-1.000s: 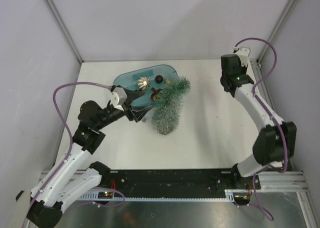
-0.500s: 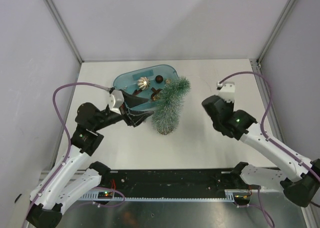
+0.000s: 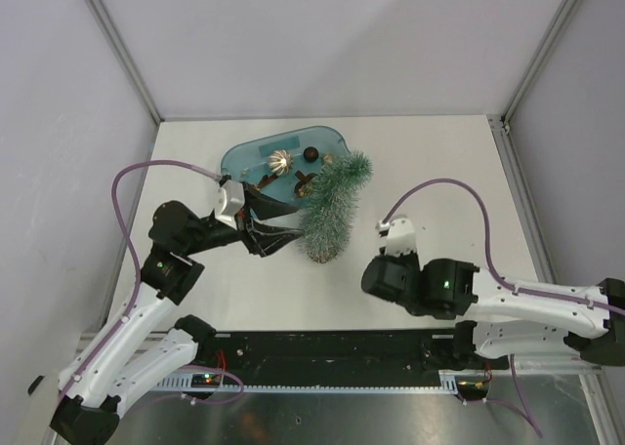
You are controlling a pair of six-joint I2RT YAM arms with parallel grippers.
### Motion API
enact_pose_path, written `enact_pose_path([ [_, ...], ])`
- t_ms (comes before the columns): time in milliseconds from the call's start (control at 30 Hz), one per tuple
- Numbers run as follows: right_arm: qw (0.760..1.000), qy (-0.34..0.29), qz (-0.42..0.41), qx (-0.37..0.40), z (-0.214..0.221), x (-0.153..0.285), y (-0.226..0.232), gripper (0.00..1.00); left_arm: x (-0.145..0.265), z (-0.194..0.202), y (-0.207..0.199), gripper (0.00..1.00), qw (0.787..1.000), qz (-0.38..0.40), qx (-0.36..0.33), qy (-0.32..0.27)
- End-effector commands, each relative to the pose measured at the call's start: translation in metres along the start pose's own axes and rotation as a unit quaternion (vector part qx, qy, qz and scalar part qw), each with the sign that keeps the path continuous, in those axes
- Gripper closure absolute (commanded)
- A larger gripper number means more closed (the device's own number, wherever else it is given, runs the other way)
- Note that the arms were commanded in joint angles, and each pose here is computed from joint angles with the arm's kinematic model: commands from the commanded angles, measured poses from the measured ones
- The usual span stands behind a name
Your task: Decorate the small christmas tree
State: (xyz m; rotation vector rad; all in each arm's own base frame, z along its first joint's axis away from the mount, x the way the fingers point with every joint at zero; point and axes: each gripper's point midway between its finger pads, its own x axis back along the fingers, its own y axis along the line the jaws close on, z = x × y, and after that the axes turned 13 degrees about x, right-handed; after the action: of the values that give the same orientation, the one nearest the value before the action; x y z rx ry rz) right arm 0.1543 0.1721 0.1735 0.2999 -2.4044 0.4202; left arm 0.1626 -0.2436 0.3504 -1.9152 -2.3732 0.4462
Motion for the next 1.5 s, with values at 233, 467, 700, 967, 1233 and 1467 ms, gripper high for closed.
enact_pose_path([
  [233,0.964,-0.133,-0.227,0.029,-0.06,0.069,0.119,0.88,0.002,0.006,0.003,0.42,1.0,-0.003,-0.005,-0.008],
  [467,0.988,-0.126,-0.069,-0.054,-0.085,0.038,0.036,0.82,0.007,0.015,0.006,0.41,1.0,-0.009,-0.009,-0.003],
  [700,0.969,-0.082,0.082,-0.218,-0.078,-0.012,-0.073,0.46,0.011,0.016,0.006,0.41,1.0,-0.011,-0.011,-0.006],
  [967,0.952,0.005,0.145,-0.27,-0.061,-0.101,-0.122,0.34,0.014,0.017,0.006,0.41,1.0,-0.012,-0.012,-0.007],
  [1233,0.931,0.041,0.076,-0.354,-0.047,-0.186,-0.12,0.33,0.015,0.015,0.004,0.41,1.0,-0.012,-0.017,-0.009],
  [1467,0.915,0.044,0.025,-0.4,-0.047,-0.231,-0.114,0.36,0.017,0.017,0.005,0.4,1.0,-0.014,-0.015,-0.009],
])
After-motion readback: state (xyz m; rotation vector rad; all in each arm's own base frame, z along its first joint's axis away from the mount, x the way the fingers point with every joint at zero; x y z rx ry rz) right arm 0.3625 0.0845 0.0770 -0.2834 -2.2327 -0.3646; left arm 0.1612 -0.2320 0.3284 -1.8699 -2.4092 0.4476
